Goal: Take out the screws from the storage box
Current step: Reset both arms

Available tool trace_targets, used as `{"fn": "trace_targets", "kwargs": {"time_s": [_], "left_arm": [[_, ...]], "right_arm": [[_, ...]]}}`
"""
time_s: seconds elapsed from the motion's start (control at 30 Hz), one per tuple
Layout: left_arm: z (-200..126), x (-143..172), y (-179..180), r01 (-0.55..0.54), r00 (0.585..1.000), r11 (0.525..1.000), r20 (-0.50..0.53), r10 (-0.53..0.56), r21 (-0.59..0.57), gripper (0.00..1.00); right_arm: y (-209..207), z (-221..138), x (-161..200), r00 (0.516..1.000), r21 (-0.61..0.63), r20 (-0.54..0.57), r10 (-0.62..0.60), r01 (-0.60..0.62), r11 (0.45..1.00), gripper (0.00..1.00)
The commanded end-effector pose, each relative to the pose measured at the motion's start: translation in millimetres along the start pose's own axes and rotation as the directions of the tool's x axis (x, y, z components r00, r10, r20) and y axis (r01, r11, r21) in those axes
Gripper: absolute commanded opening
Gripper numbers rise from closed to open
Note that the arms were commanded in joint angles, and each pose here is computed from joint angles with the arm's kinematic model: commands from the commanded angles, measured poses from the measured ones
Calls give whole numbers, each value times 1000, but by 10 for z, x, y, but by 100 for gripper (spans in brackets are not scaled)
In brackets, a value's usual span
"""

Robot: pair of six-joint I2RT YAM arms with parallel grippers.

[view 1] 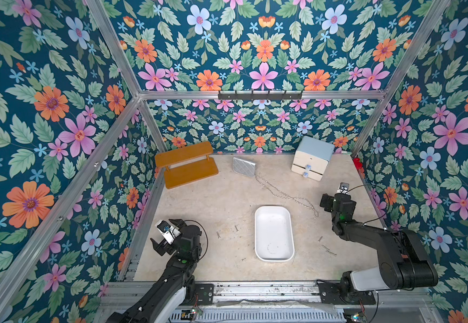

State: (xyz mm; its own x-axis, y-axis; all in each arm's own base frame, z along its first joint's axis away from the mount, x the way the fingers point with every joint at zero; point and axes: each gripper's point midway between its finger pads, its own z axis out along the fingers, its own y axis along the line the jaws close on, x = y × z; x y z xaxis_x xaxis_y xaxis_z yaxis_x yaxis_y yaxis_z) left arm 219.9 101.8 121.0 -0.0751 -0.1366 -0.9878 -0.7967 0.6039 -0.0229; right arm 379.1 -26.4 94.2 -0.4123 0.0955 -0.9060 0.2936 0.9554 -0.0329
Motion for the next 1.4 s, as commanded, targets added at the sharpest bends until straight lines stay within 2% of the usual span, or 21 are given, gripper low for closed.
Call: {"fn": "trace_targets", "kwargs": {"time_s": [0.0, 0.07, 0.13, 0.17, 0.2, 0.23, 0.27, 0.33, 0.4, 0.43, 0.5, 0.6, 0.7, 0.77, 1.37], "left_arm": [[117, -194, -300, 94, 995, 987, 27, -99, 128, 99], [278, -174, -524, 38, 999, 983, -13, -36, 180, 99], [406, -176, -791, -19, 999, 973, -25, 25, 228, 99], [470, -180, -934, -48, 998, 968, -24, 56, 247, 99], [521, -176, -1058, -69, 997, 962, -25, 78, 264, 99], [584, -166, -1197, -92, 994, 955, -28, 104, 280, 99], [634, -156, -1330, -111, 991, 947, -32, 126, 301, 99], [683, -52, -1575, -158, 983, 916, -29, 181, 369, 99], [723, 13, -1736, -206, 969, 891, -43, 243, 404, 99], [722, 24, -1747, -203, 968, 889, -51, 245, 411, 99], [680, -12, -1690, -175, 978, 892, -33, 207, 418, 99], [623, -4, -1693, -154, 982, 863, -21, 186, 481, 99], [518, 19, -1751, -154, 983, 815, 3, 183, 558, 99], [456, 63, -1756, -135, 988, 759, 25, 155, 637, 99], [448, 68, -1738, -131, 988, 758, 23, 151, 639, 99]], "right_arm": [[17, -11, -144, 997, -35, 61, 42, -40, 999, 100], [-34, -39, -130, 994, -59, 74, 82, -78, 995, 100], [9, -96, -15, 989, -168, 102, 108, -90, 982, 100], [9, -114, -125, 976, -182, 177, 125, -93, 979, 100], [12, -84, -44, 989, -169, 100, 110, -92, 981, 100], [14, -80, -24, 989, -170, 99, 107, -89, 981, 100], [4, -85, -85, 982, -171, 148, 114, -88, 981, 100], [7, -84, -19, 990, -165, 96, 104, -87, 982, 100], [32, -99, -64, 986, -182, 133, 104, -78, 980, 100], [97, -105, -24, 992, -214, 98, 82, -59, 975, 100], [90, -100, -54, 988, -213, 126, 89, -61, 975, 100], [95, -105, -35, 990, -215, 110, 83, -58, 975, 100], [97, -103, -51, 989, -216, 120, 86, -58, 975, 100], [97, -104, -49, 989, -216, 120, 86, -58, 975, 100], [104, -100, -44, 989, -219, 115, 88, -62, 974, 100]]}}
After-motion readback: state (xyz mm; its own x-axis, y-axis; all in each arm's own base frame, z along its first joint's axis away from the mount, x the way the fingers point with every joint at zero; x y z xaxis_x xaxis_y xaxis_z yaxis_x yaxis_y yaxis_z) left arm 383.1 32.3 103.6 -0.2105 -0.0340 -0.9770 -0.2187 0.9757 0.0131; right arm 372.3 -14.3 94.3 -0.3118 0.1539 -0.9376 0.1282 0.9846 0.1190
